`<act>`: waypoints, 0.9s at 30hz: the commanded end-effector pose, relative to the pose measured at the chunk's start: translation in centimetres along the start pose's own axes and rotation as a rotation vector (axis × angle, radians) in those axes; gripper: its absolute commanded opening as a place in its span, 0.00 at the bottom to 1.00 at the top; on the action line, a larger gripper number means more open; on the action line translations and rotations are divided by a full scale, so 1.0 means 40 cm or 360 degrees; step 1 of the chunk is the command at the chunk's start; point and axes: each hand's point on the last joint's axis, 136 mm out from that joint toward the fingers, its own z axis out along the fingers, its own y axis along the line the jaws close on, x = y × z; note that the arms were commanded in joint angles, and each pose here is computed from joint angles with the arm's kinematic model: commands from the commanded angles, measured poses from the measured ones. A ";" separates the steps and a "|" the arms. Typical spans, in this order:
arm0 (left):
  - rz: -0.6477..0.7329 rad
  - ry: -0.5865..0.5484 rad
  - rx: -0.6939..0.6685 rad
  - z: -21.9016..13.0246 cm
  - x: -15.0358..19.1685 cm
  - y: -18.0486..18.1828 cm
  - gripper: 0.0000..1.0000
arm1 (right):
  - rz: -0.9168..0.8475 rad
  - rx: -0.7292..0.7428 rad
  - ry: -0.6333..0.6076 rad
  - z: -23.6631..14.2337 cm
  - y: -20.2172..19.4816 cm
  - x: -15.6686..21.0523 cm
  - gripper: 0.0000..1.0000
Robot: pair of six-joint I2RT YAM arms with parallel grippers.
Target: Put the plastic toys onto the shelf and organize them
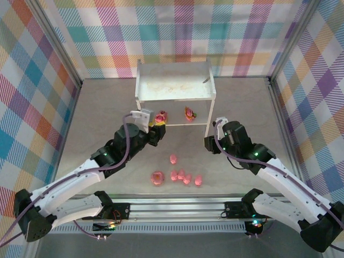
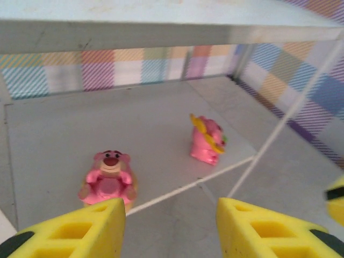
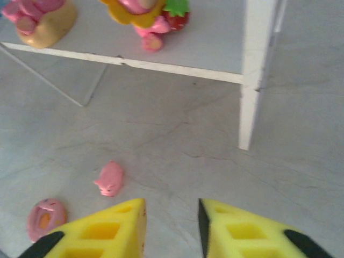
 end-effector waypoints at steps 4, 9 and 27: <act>-0.0063 -0.0015 -0.0202 -0.110 0.009 0.079 0.49 | 0.0026 -0.0344 -0.0143 0.001 0.117 -0.072 0.24; -0.0126 -0.0058 -0.0735 -0.199 0.026 0.236 0.51 | 0.0058 -0.0440 -0.0284 0.030 0.189 -0.108 0.22; -0.0245 0.0051 -0.0986 -0.113 0.102 0.370 0.54 | 0.0041 -0.0137 -0.0513 0.190 0.267 -0.200 0.19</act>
